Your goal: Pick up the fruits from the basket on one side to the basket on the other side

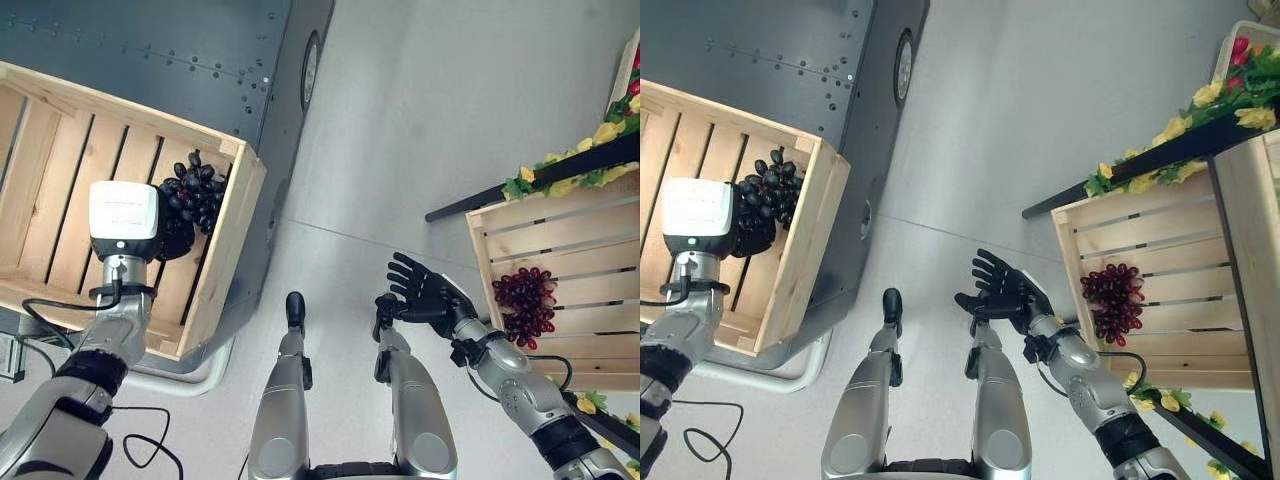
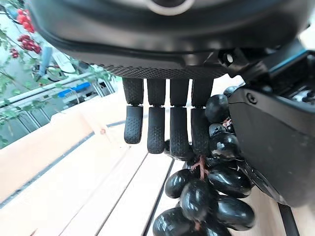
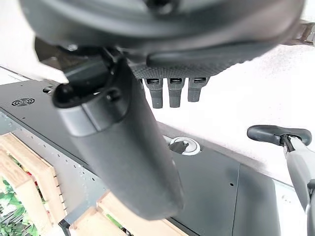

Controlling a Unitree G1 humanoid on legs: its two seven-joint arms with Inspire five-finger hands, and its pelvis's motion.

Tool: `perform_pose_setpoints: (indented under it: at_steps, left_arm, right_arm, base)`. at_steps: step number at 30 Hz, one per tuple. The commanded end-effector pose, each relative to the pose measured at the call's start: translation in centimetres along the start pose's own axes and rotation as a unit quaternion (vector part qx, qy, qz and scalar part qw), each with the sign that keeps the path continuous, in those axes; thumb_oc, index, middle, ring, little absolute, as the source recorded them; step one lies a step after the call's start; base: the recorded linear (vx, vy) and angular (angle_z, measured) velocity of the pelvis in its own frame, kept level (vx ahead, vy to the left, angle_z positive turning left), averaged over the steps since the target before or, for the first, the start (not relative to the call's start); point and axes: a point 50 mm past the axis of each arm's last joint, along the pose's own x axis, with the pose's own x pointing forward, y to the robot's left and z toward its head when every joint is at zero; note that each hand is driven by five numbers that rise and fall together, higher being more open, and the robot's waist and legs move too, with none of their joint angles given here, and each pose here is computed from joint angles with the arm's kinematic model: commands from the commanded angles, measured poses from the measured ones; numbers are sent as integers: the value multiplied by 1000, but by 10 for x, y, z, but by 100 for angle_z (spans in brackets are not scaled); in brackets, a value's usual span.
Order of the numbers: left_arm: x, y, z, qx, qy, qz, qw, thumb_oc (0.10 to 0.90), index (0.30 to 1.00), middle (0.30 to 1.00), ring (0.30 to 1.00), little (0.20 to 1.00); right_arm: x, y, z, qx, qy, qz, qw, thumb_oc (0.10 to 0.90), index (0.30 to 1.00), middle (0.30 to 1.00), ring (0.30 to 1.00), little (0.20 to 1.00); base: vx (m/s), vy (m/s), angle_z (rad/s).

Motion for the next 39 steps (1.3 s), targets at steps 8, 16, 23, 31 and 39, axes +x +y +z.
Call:
perform_pose_setpoints:
  at_steps: [8,16,23,31,39]
  left_arm:
    - [9,44,-38,21,35,171,984,400,300,300,300,300]
    - [-11,40,-45,29,27,168,985,400,300,300,300,300]
    - [-23,38,-49,34,22,160,986,400,300,300,300,300]
    - [-33,39,-49,28,6,166,986,400,300,300,300,300]
    - [-39,42,-44,24,-46,160,986,400,300,300,300,300]
  right_arm:
    - [-18,17,7,11,-50,46,998,800,900,900,900,900]
    - [-26,16,0,16,-40,45,998,800,900,900,900,900]
    - [-32,15,-7,26,-24,47,998,800,900,900,900,900]
    - [-38,17,-15,37,-19,45,998,800,900,900,900,900]
    - [-39,26,-4,-9,-55,78,995,800,900,900,900,900]
  base:
    - [20,-50,6]
    - [26,-16,5]
    - [65,-6,6]
    - [65,-14,6]
    - [58,-46,10]
